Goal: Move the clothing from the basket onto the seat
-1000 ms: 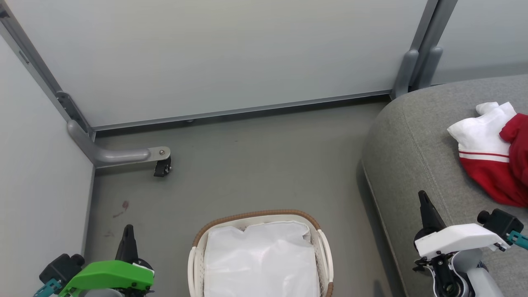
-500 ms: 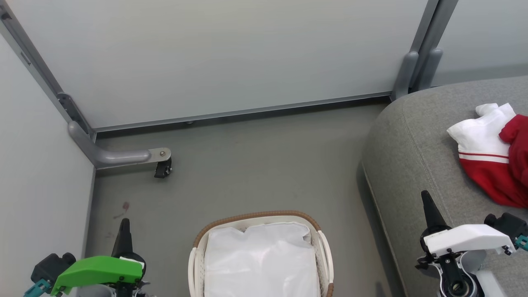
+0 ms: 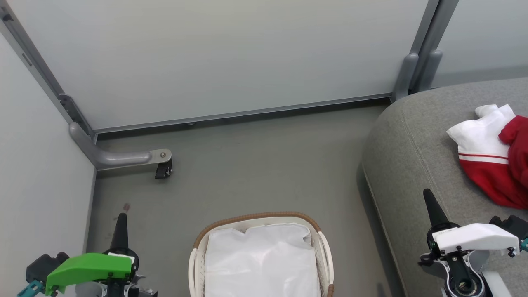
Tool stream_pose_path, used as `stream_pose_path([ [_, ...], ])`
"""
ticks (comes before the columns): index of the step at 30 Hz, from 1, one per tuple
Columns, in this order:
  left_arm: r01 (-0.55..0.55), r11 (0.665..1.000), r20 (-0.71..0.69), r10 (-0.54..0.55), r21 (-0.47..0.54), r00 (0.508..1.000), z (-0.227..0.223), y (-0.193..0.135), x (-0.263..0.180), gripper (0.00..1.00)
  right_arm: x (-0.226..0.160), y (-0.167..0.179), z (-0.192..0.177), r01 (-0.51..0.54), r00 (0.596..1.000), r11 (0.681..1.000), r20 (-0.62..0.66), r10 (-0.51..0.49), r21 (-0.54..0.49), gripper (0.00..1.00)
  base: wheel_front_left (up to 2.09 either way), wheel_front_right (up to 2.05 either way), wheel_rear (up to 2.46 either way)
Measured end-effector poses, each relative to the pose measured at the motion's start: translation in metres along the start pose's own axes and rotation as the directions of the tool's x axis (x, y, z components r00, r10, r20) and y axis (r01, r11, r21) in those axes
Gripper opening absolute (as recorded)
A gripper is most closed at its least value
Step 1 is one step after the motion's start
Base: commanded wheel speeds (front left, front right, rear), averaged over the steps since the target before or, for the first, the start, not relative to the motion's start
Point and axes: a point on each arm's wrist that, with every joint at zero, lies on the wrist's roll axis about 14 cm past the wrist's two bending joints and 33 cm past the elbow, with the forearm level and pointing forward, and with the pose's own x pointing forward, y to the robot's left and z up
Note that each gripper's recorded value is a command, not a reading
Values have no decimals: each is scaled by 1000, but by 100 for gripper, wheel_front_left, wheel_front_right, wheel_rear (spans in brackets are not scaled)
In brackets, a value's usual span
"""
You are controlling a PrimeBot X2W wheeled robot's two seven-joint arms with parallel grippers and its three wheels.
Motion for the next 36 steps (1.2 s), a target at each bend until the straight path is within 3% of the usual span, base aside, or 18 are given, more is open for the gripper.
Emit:
stream_pose_path([
  [36,109,956,29,-105,-272,994,19,-27,2,0,-3,15,10,-57,998,957,7,58,285,0,0,0,0],
])
